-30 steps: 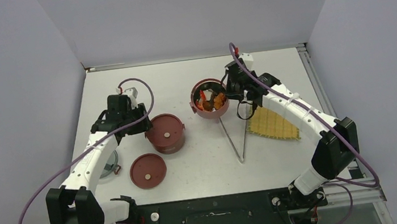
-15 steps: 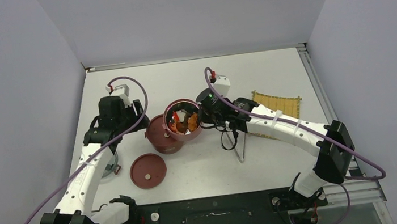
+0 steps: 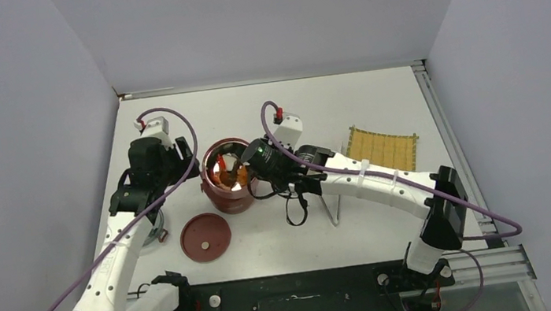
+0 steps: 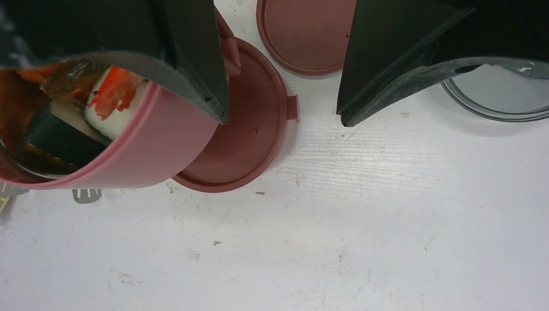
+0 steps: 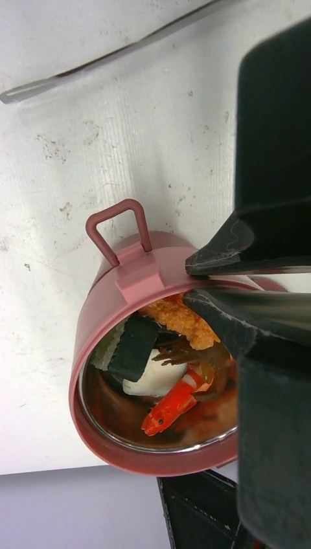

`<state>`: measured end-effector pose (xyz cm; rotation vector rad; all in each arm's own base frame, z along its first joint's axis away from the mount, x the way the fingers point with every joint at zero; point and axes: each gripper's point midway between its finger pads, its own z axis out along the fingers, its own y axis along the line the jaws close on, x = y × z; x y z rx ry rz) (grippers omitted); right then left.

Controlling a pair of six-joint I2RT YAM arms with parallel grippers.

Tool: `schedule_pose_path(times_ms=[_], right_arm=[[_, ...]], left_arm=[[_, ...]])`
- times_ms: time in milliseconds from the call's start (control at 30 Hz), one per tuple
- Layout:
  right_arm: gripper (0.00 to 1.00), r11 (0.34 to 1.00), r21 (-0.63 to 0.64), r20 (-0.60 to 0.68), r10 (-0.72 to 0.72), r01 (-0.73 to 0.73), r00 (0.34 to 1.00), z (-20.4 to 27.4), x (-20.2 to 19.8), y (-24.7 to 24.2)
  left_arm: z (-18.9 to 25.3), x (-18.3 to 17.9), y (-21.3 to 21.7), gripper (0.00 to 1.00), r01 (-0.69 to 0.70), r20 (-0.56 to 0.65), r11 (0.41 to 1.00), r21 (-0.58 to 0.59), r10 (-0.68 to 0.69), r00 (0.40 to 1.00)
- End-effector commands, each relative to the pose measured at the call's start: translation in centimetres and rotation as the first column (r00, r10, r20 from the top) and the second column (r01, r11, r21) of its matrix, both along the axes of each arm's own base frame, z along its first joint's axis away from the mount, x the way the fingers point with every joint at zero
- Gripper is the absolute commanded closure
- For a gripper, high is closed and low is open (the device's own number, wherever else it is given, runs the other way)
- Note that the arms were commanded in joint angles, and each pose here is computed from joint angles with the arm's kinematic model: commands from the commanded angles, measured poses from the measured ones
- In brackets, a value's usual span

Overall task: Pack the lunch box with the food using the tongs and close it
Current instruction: Place the packing box into the packing box.

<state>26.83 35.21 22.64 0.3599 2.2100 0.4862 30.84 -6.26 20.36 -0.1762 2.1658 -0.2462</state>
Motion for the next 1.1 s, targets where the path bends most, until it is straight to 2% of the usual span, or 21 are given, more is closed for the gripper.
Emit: schedule_pose_path(times_ms=[0,233,633,1067], right_arm=[[0.95,0.977,0.173,0.053,-0.135,0.124,0.989,4.1,1.5,1.8],[0.95,0.976,0.155,0.008,-0.157,0.154,0.988,2.9,1.5,3.4],[0.95,0.972,0.131,-0.042,-0.194,0.198,0.980,0.4,1.2,4.9],[0.95,0.968,0.128,-0.033,-0.214,0.216,0.976,-0.6,1.7,5.5]], left_arm=[[2.0,0.7,0.5,0.40,-0.032,0.086,0.999,-0.014,0.033,0.996],[2.9,0.6,2.0,0.40,-0.095,0.120,0.995,0.008,0.093,0.988],[2.8,0.6,1.3,0.40,-0.063,0.118,0.998,-0.009,0.063,0.991],[2.6,0.6,1.1,0.40,-0.050,0.113,0.999,-0.013,0.051,0.992]])
